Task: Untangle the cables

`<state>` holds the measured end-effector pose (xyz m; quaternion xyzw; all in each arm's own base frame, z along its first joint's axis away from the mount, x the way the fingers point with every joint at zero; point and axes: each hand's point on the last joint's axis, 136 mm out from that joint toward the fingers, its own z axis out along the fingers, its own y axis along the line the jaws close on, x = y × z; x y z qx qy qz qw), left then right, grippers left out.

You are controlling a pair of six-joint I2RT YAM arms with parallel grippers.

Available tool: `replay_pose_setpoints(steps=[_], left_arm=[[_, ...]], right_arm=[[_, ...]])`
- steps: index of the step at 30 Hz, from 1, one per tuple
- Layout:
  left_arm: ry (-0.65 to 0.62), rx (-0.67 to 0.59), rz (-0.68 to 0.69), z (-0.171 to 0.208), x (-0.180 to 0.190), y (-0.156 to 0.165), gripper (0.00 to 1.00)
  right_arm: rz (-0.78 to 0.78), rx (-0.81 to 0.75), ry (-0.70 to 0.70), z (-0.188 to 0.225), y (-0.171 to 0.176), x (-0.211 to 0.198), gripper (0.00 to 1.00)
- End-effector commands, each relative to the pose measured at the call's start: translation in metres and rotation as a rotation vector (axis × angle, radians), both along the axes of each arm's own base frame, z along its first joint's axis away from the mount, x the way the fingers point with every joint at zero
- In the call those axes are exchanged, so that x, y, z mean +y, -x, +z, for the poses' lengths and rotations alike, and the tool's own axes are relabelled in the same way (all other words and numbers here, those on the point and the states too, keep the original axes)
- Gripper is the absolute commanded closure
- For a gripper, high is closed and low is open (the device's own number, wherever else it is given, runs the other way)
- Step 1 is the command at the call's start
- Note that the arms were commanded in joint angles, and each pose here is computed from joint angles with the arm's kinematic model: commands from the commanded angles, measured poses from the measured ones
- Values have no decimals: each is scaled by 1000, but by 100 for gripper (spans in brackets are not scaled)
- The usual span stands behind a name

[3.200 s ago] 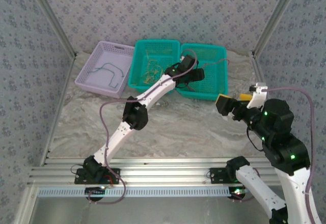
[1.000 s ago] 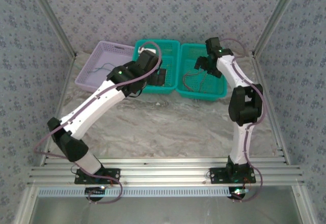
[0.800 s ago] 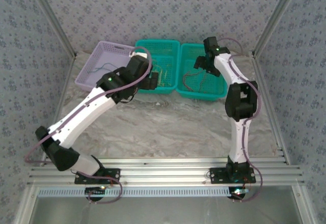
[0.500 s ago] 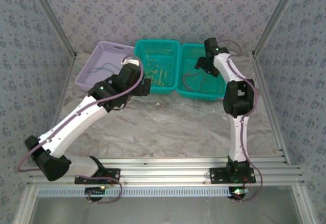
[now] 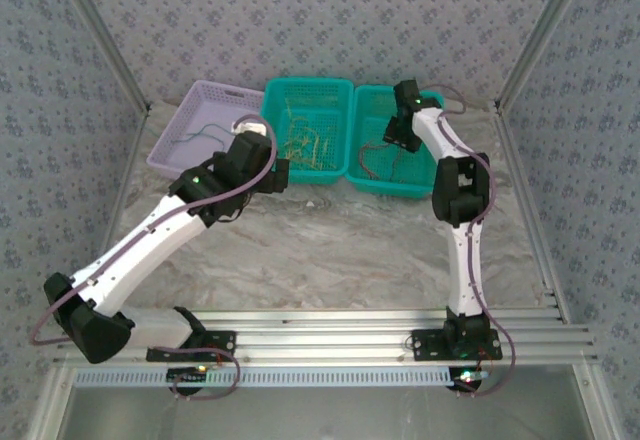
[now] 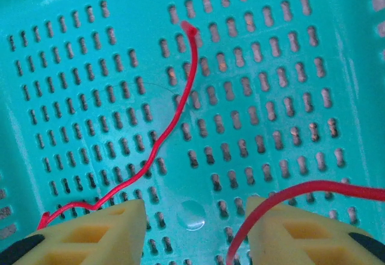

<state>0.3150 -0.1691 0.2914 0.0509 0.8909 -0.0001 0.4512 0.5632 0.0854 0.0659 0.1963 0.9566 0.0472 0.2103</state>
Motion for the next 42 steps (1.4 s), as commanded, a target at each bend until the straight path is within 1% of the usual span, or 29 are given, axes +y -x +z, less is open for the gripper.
replay_pose_setpoints(steps=[1,2,5,8,9,11,13,15,17,19,21,25,27,28,29,32,34,37,40,42], left_arm=[[10,-41,12,11,6,-2,0],[12,-41,11,10,6,-2,0],[14,-44,15,11,8,-2,0],[16,-49,16,12,9,-2,0],[16,-48,18,11,10,-2,0],[17,-49,18,11,10,-2,0],[18,-50,18,11,11,-1,0],[19,-52,20,12,12,-1,0],[22,-57,20,12,12,0,0],[24,-62,24,14,14,0,0],[25,-65,23,16,14,1,0],[21,-66,23,16,15,1,0],[21,-63,21,16,15,2,0],[20,-63,22,16,15,2,0],[21,-63,21,16,15,2,0],[22,-64,20,17,15,2,0],[22,-66,23,18,16,3,0],[23,-75,28,20,18,3,0],[17,-83,35,22,21,4,0],[16,-85,36,23,22,4,0]], right_arm=[[24,-39,3,7,-11,9,62],[34,-43,5,10,-11,11,70],[60,-69,42,20,-12,15,87],[78,-72,81,27,-7,21,98],[83,-75,94,29,-6,21,100],[77,-102,146,37,-7,17,100],[87,-105,159,40,-3,20,100],[74,-141,218,52,-5,13,100],[101,-155,252,58,-2,20,100],[156,-145,232,57,1,32,100],[161,-125,206,52,4,36,100],[177,-62,94,30,15,50,100],[179,-24,75,20,19,52,100],[181,-12,71,18,21,52,95],[183,-4,70,17,22,52,85],[175,-16,108,27,24,49,69],[199,-36,121,40,28,53,62],[224,-94,179,70,33,54,51],[247,-155,222,108,44,53,43],[236,-223,260,141,52,48,36]])
